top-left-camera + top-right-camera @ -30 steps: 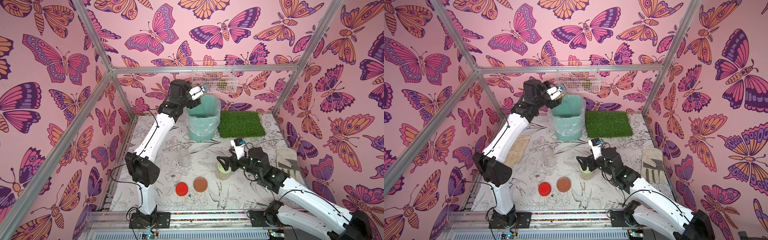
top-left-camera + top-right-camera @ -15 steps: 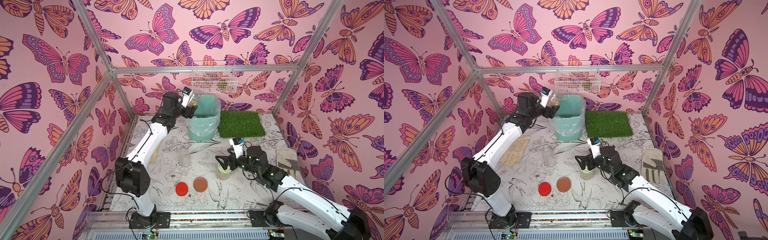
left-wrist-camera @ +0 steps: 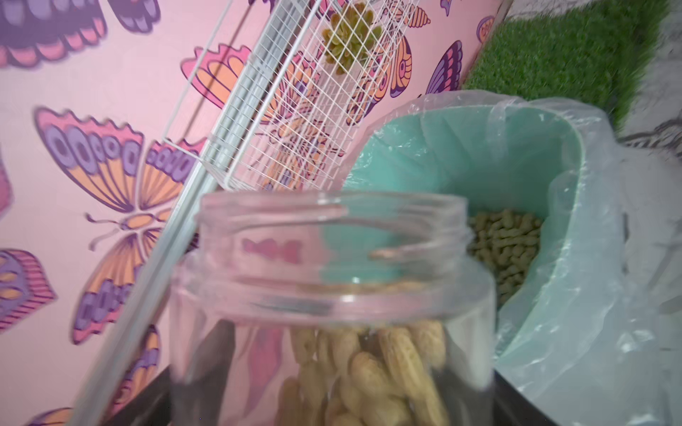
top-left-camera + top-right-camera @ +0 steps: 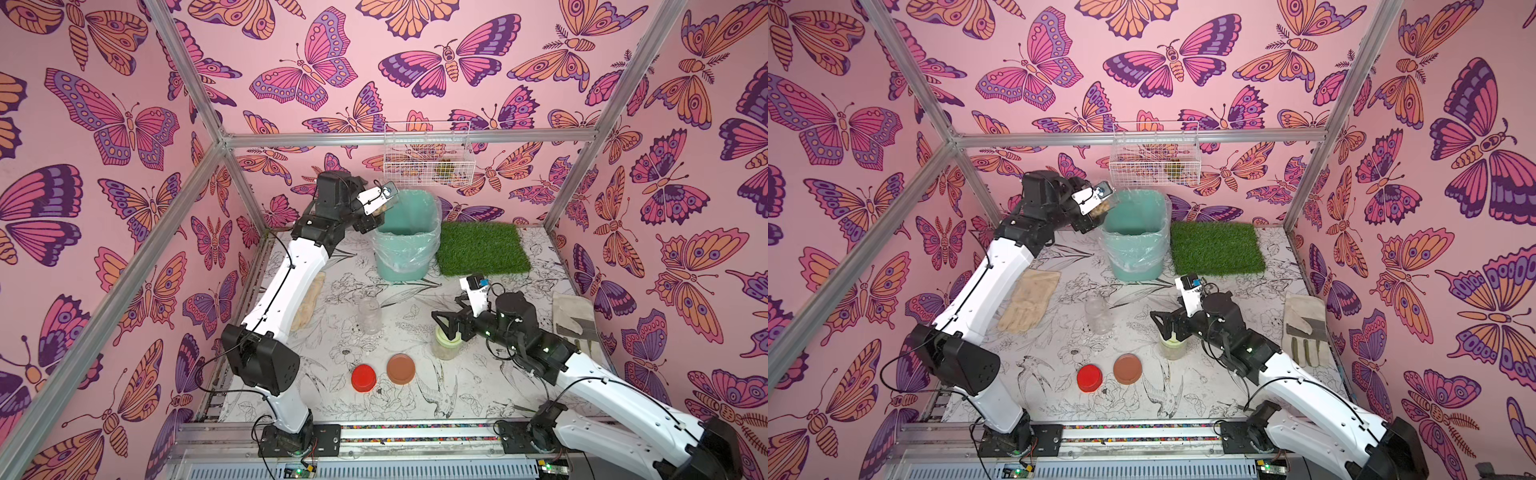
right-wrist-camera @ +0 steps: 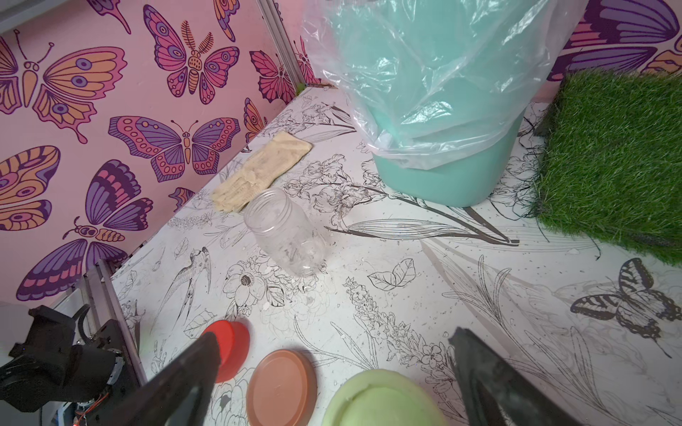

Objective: Empty moldy peanuts from jars
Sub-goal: Pour the moldy peanuts from the jar into the trash bin.

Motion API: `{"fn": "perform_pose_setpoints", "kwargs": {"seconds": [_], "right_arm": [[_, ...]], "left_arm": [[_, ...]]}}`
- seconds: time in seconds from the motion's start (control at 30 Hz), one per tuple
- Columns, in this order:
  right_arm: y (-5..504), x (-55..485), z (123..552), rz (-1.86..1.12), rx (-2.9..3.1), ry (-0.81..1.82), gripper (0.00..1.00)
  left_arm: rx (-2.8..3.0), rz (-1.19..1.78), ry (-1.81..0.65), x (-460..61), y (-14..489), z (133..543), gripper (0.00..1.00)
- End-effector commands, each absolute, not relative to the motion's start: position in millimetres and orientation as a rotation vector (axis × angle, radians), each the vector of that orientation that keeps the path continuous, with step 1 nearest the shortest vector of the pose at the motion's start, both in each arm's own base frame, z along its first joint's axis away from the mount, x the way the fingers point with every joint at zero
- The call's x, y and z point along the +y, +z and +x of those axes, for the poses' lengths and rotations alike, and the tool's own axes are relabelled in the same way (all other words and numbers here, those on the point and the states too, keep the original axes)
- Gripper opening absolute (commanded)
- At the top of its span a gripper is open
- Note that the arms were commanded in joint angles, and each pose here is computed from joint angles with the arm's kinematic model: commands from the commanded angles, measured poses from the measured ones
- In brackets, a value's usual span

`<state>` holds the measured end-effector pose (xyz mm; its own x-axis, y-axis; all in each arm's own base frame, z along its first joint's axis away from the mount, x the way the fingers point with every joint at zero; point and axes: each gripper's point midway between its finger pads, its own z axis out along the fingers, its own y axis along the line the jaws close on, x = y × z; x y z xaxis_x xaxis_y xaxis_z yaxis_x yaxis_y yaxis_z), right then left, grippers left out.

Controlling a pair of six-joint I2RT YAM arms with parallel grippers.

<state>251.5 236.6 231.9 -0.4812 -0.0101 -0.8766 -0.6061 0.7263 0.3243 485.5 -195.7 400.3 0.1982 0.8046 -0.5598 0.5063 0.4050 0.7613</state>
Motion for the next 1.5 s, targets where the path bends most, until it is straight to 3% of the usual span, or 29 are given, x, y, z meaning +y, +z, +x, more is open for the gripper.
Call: {"fn": "perform_pose_setpoints", "kwargs": {"seconds": [0.0, 0.33, 0.7, 1.2, 1.37, 1.4, 1.47], "right_arm": [[235.0, 233.4, 253.1, -0.474, 1.934, 0.761, 0.99], [231.3, 232.3, 252.3, -0.469, 1.937, 0.76, 0.99], [224.6, 230.0, 252.8, -0.467, 1.938, 0.744, 0.99], [221.6, 229.1, 253.5, -0.469, 1.935, 0.738, 0.99], [222.7, 227.9, 253.1, -0.465, 1.931, 0.734, 0.99], [222.3, 227.9, 253.6, -0.463, 1.929, 0.733, 0.99], [221.8, 229.3, 254.6, -0.459, 1.928, 0.74, 0.99]], "left_arm": [[1.247, 1.523, 0.583, -196.2, 400.5, 490.1, 0.0], [0.828, 1.861, 1.018, -215.6, 381.9, 523.5, 0.0], [0.468, 1.881, 1.355, -234.7, 400.7, 552.7, 0.0], [0.424, 1.907, 1.352, -237.7, 393.7, 550.1, 0.0], [0.573, 1.591, 1.212, -247.1, 452.0, 541.7, 0.0], [0.615, 1.571, 1.178, -246.0, 451.8, 540.9, 0.0], [0.657, 1.731, 1.179, -237.7, 405.5, 543.1, 0.0]]}}
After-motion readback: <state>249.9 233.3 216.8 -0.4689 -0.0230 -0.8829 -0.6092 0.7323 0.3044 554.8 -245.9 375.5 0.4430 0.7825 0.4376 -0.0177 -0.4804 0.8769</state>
